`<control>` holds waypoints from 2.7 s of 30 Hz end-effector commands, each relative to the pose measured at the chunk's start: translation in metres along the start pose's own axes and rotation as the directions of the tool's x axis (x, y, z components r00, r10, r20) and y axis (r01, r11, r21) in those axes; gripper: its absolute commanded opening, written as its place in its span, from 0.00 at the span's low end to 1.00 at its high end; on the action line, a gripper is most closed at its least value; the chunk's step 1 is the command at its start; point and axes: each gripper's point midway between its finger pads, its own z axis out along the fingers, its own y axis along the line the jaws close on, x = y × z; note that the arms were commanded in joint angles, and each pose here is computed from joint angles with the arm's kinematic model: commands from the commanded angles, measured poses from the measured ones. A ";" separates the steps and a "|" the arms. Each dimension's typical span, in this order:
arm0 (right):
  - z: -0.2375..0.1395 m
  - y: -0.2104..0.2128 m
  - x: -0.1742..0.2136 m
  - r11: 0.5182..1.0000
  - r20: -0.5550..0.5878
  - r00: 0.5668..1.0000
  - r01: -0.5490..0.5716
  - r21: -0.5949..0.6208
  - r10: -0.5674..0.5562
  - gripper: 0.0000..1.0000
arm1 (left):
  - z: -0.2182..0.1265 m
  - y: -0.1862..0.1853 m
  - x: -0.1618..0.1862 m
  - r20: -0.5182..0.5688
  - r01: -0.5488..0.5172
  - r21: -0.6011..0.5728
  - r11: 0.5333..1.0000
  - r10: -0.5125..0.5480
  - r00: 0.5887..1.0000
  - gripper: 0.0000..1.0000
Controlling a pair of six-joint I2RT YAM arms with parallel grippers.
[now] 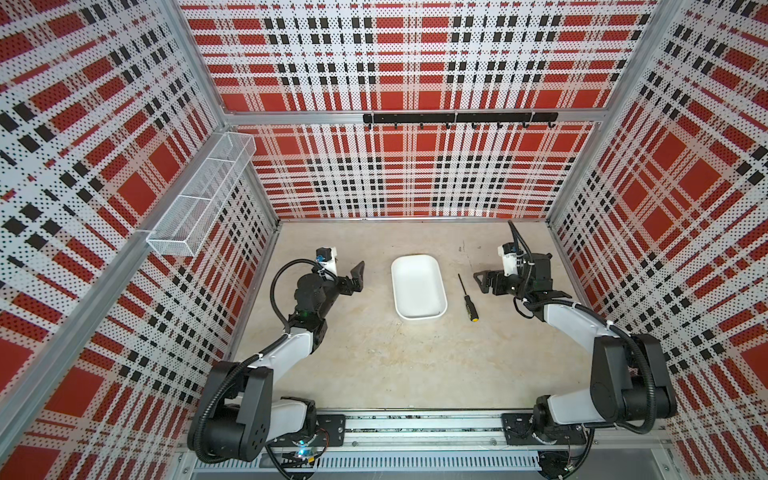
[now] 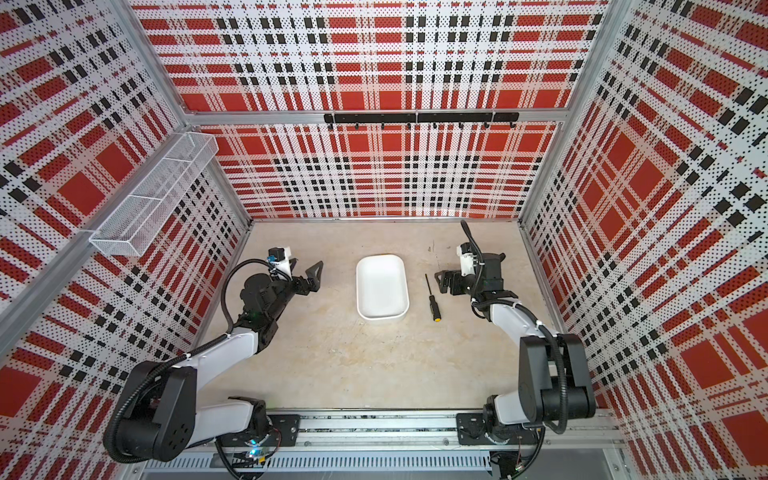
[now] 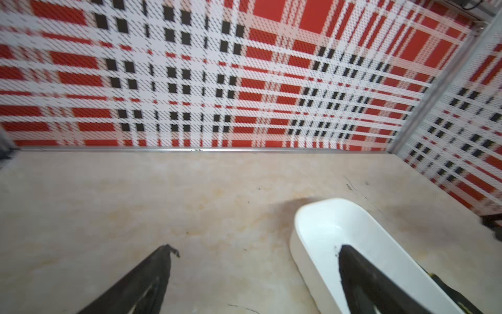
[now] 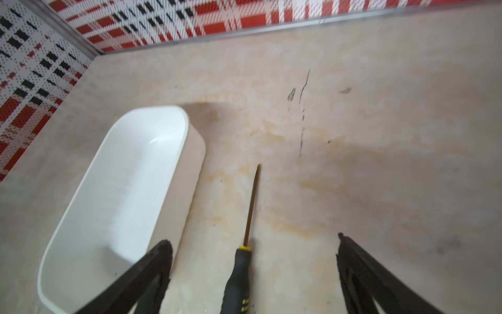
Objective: Put the screwdriver in the bin
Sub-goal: 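Lower the right gripper and close it on the screwdriver handle, then lift the screwdriver with the right gripper and carry it over the white tray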
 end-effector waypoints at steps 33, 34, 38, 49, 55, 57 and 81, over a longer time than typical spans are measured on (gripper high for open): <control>0.045 0.002 0.104 0.975 -0.353 0.935 0.059 0.215 0.022 0.69 | -0.001 -0.072 0.098 -0.379 0.269 0.314 0.911 -0.139 0.915 0.98; 0.046 0.003 0.104 0.975 -0.356 0.934 0.061 0.214 0.019 0.67 | 0.000 -0.071 0.098 -0.375 0.264 0.308 0.914 -0.138 0.917 0.98; 0.048 0.004 0.104 0.973 -0.366 0.931 0.072 0.221 0.014 0.59 | -0.001 -0.072 0.097 -0.384 0.268 0.317 0.910 -0.136 0.913 0.98; 0.048 0.001 0.108 0.962 -0.402 0.916 0.101 0.254 0.010 0.36 | 0.001 -0.074 0.108 -0.438 0.316 0.307 0.898 -0.162 0.884 0.98; 0.047 0.002 0.108 0.962 -0.410 0.912 0.088 0.258 0.027 0.21 | 0.003 -0.070 0.115 -0.467 0.334 0.275 0.902 -0.179 0.866 0.98; 0.045 0.005 0.107 0.965 -0.410 0.911 0.076 0.250 0.034 0.16 | 0.004 -0.069 0.116 -0.472 0.339 0.267 0.902 -0.184 0.862 0.98; -0.054 0.157 -0.061 0.977 0.144 0.970 -0.177 -0.121 0.194 0.00 | 0.009 -0.059 0.116 -0.483 0.353 0.248 0.902 -0.201 0.852 0.98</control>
